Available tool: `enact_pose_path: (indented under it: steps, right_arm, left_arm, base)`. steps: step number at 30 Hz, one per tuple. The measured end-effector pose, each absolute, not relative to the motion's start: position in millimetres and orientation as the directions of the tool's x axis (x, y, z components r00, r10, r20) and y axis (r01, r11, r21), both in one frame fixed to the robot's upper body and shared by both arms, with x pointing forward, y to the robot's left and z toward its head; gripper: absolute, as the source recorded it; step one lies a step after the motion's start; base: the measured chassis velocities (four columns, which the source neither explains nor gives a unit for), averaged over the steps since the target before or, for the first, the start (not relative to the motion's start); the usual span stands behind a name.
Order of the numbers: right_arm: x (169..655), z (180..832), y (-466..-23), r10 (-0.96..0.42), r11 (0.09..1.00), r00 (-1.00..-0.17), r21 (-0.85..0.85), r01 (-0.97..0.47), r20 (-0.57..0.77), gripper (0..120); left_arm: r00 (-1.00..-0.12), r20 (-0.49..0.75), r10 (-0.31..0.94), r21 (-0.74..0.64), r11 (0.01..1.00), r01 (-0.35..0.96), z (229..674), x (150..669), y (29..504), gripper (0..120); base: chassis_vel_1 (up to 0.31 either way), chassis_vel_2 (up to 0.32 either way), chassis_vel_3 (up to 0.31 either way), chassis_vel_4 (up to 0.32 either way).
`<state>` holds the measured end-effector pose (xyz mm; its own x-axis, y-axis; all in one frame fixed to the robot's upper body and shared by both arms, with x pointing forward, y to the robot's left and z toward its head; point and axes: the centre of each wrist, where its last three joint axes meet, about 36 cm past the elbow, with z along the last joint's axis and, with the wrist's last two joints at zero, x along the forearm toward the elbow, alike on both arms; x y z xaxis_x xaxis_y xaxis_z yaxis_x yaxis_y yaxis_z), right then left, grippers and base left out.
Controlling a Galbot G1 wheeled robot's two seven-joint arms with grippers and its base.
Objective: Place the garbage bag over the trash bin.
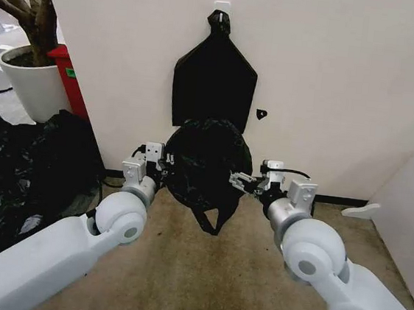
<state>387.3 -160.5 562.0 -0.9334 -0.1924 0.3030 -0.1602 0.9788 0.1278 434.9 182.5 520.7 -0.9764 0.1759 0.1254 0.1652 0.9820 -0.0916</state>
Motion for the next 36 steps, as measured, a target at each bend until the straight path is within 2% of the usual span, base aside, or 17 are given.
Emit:
enact_pose_path:
  steps: [10,19,36]
  right_arm:
    - [396.5,558.5,-163.2,-0.109,0.994,-0.934,0.053,-0.096,0.341,100]
    - [389.6,556.3,-191.1,-0.074,0.997,-0.933,0.025,-0.069,0.352,100]
    - [368.7,557.1,-200.1,-0.129,0.992,-0.927,0.049,-0.119,0.351,100]
  left_arm:
    - [-0.976,0.119,0.181,-0.094,0.981,0.170,522.8,437.2,183.9,1]
    - [-0.975,0.113,0.191,-0.102,0.978,0.180,521.0,442.2,184.5,1]
    - [-0.975,0.110,0.191,-0.101,0.978,0.180,518.6,445.0,184.4,1]
  base:
    - [0.000,0.000,0.000,0.000]
    - [0.000,0.000,0.000,0.000]
    - [0.000,0.000,0.000,0.000]
